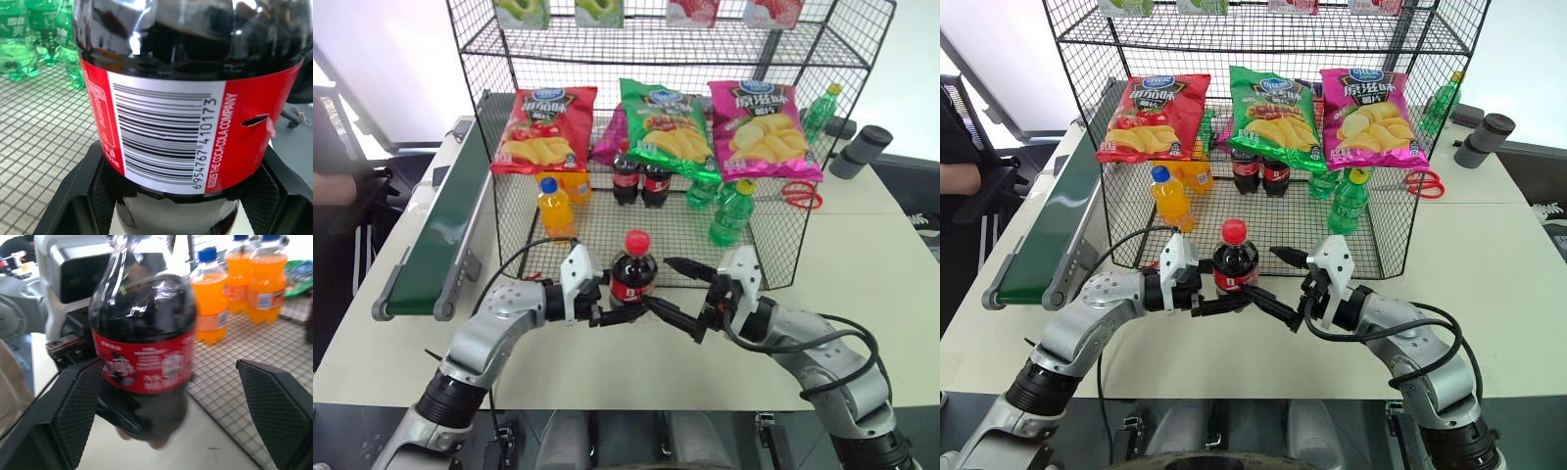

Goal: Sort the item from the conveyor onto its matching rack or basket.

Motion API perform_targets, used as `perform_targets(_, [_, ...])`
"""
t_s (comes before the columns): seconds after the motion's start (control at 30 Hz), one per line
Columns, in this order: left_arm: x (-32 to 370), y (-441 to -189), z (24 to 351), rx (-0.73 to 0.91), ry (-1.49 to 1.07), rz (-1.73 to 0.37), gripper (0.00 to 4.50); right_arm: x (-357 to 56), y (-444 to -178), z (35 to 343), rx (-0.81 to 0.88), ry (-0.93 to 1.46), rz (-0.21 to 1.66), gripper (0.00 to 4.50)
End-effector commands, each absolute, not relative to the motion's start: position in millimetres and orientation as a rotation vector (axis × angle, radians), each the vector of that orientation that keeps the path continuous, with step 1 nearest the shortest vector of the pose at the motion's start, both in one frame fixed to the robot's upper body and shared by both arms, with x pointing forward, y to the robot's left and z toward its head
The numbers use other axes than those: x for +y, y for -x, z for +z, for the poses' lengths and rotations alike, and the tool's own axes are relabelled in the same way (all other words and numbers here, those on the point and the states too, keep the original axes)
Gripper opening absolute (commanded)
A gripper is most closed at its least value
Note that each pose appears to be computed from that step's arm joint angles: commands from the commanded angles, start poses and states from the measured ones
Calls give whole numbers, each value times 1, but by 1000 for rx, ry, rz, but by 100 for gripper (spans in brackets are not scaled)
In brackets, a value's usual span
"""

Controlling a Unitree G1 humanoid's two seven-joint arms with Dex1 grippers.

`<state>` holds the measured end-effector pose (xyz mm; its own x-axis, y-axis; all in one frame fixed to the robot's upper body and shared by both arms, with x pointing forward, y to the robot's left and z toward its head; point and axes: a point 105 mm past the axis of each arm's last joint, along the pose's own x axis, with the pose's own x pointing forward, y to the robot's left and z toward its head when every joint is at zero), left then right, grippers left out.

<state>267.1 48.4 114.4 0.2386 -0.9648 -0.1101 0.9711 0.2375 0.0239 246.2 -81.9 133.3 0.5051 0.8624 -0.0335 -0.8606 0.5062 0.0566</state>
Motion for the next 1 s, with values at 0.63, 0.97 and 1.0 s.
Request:
perform_targets(0.63, [34, -257, 124, -1, -126, -1425, 335, -74, -240, 156, -9, -84, 1064, 296])
perform_targets(0.97, [91, -278, 106, 69, -122, -1098, 447, -98, -286, 161, -110, -33, 787, 296])
perform_targets(1.0, [103, -280, 104, 74, -108, -1034, 447, -103, -293, 157, -111, 1, 738, 296])
